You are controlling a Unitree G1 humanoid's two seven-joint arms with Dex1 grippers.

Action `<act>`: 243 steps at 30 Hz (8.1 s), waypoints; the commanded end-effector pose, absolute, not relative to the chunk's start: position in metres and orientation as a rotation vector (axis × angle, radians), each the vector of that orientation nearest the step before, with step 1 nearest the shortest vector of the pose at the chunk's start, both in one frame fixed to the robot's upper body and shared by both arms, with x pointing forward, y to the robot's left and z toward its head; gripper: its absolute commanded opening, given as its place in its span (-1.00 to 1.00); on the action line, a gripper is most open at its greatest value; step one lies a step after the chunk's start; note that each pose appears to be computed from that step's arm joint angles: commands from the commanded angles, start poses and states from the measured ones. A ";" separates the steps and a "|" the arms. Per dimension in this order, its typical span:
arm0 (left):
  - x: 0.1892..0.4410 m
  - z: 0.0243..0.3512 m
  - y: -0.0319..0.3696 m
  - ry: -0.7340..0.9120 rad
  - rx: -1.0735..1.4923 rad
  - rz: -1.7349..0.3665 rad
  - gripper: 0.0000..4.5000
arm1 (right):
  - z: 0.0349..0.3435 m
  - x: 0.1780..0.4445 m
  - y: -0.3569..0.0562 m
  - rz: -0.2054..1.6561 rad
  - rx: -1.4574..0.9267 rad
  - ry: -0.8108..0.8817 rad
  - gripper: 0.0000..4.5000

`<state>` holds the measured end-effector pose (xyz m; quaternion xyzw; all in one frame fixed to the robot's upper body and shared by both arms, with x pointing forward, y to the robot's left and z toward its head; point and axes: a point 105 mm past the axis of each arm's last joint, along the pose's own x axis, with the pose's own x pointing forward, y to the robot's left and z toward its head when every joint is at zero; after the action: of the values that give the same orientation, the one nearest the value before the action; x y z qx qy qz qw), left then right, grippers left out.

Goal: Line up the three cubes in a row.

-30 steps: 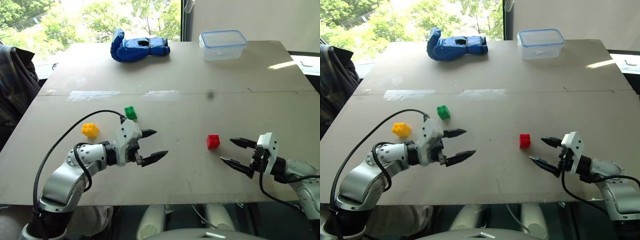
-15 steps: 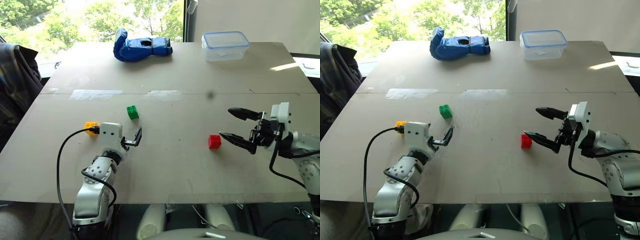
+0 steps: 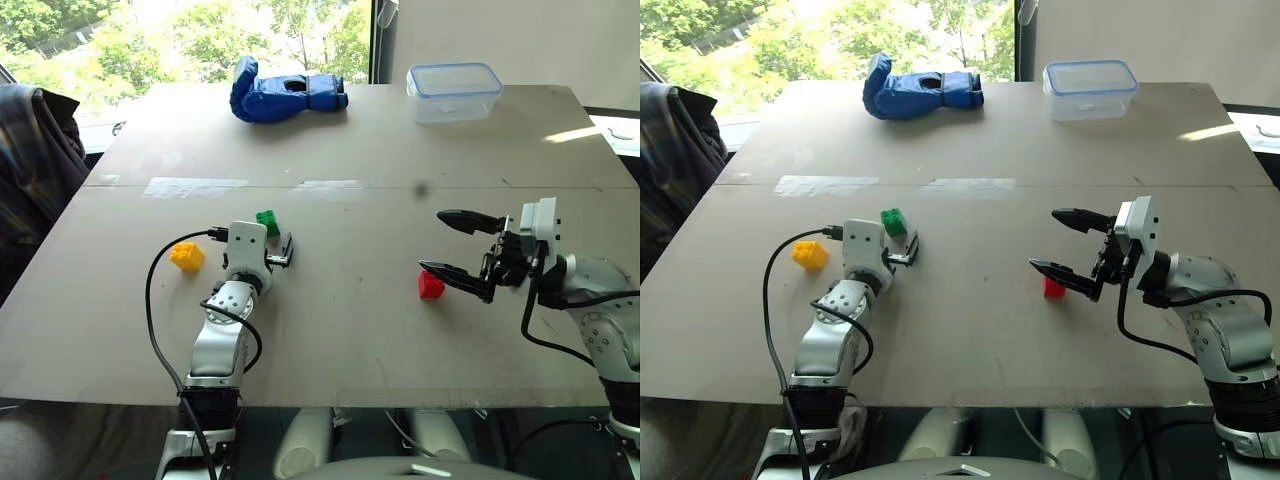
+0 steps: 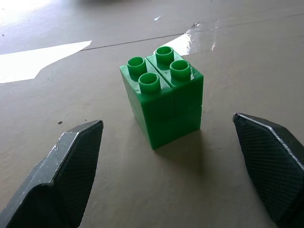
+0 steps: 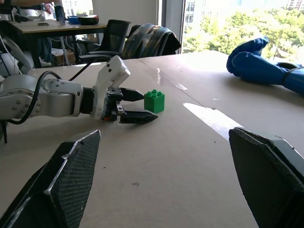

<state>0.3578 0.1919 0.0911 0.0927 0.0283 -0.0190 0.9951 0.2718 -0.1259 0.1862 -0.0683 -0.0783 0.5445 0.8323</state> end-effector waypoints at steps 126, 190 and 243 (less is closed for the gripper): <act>0.310 0.062 0.069 0.151 0.428 -1.502 0.66 | 0.166 0.238 -0.191 1.163 -0.258 -0.124 1.00; 0.273 0.082 0.292 0.032 0.107 0.065 0.66 | 0.186 0.273 -0.079 1.301 -0.134 -0.243 1.00; 0.308 0.092 0.137 0.002 0.393 -1.437 -0.47 | 0.182 0.256 -0.129 1.255 -0.113 -0.232 1.00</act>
<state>0.3094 0.1406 0.0903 0.1653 0.0056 -0.6246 0.7632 0.2617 -0.1301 0.1702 -0.0471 -0.0830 0.5841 0.8060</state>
